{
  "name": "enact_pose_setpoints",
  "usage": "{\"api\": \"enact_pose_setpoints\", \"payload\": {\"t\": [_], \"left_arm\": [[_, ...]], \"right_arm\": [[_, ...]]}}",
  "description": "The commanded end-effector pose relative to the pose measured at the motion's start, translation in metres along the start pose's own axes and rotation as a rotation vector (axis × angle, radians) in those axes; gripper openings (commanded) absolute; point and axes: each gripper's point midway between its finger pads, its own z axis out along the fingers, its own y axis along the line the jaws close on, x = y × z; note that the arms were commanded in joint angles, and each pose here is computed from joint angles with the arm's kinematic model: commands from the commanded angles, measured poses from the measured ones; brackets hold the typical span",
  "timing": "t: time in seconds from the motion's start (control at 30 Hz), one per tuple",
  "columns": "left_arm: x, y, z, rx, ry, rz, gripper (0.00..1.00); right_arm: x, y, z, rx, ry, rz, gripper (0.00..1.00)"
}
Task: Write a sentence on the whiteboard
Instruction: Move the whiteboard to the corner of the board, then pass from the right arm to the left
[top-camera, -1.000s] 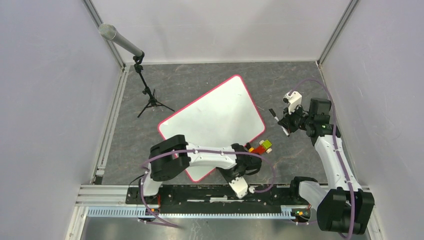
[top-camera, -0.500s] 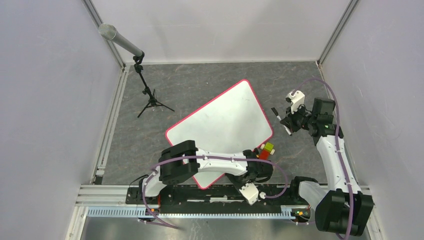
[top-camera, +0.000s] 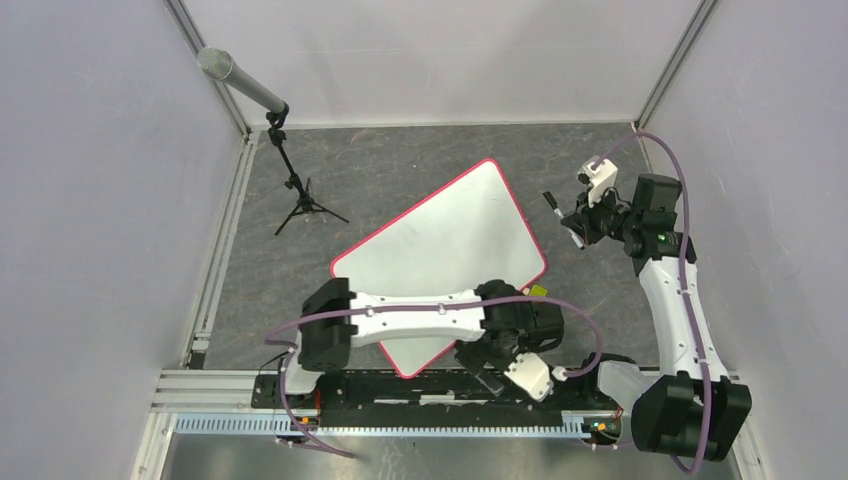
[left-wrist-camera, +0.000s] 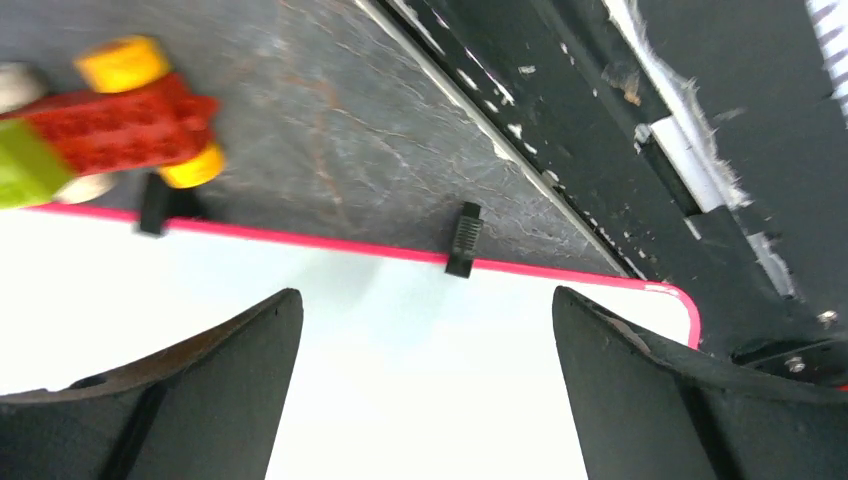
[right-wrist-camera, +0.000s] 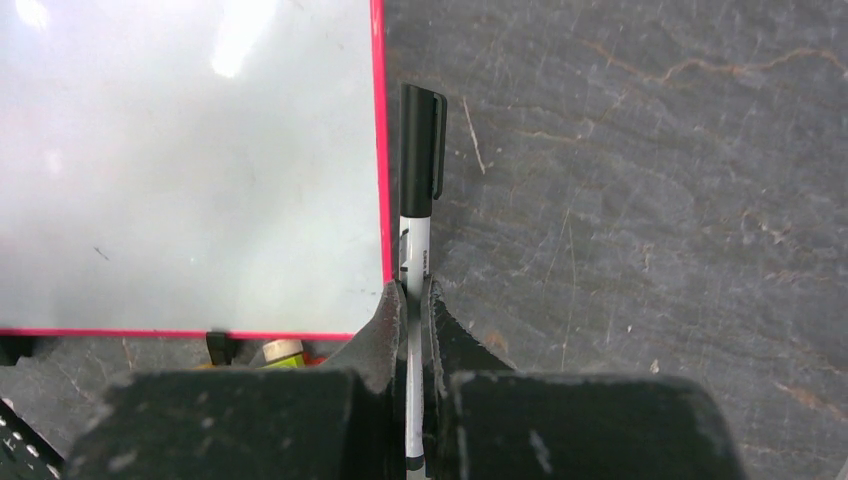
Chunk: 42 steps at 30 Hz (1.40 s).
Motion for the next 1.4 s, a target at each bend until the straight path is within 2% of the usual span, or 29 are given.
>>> {"api": "enact_pose_setpoints", "payload": {"t": [0.0, 0.17, 0.43, 0.5, 0.53, 0.63, 0.7, 0.77, 0.83, 0.93, 1.1, 1.23, 1.37], "left_arm": [[-0.026, 0.001, -0.08, -0.093, -0.232, -0.14, 1.0], [-0.016, 0.025, -0.163, -0.198, -0.508, -0.387, 1.0], [0.089, 0.085, -0.288, -0.497, -0.822, -0.982, 1.0], [0.111, 0.089, -0.314, -0.541, -0.918, -1.032, 1.0], [0.117, 0.083, -0.325, -0.555, -0.958, -0.968, 1.0], [0.133, 0.071, -0.329, -0.688, -0.897, -0.782, 1.0], [0.131, 0.055, -0.317, -0.668, -0.855, -0.676, 1.0], [0.121, 0.044, -0.302, -0.584, -0.884, -0.663, 1.0], [0.114, 0.041, -0.289, -0.503, -0.925, -0.743, 1.0], [0.113, 0.052, -0.283, -0.424, -0.984, -0.973, 0.97], [0.123, 0.081, -0.311, -0.37, -1.184, -1.28, 0.91], [0.138, 0.098, -0.312, -0.232, -1.321, -1.445, 0.87], [0.143, 0.103, -0.289, -0.105, -1.335, -1.533, 0.8]], "right_arm": [[-0.044, -0.008, -0.005, -0.006, -0.096, -0.027, 0.0], [-0.066, 0.0, -0.006, -0.075, -0.152, -0.023, 0.0], [-0.097, 0.046, -0.006, -0.287, -0.239, -0.073, 0.0], [-0.102, 0.062, -0.006, -0.351, -0.242, -0.092, 0.0], [-0.105, 0.07, -0.006, -0.379, -0.245, -0.114, 0.0], [-0.109, 0.099, -0.004, -0.452, -0.236, -0.184, 0.0], [-0.111, 0.114, -0.004, -0.477, -0.231, -0.231, 0.0], [-0.112, 0.127, -0.004, -0.494, -0.225, -0.276, 0.0], [-0.116, 0.134, -0.001, -0.455, -0.218, -0.322, 0.0], [-0.123, 0.134, 0.003, -0.372, -0.239, -0.372, 0.0], [-0.128, 0.141, 0.002, -0.35, -0.204, -0.469, 0.0], [-0.144, 0.146, -0.006, -0.33, -0.216, -0.527, 0.0], [-0.155, 0.153, -0.008, -0.317, -0.229, -0.561, 0.0]]}}
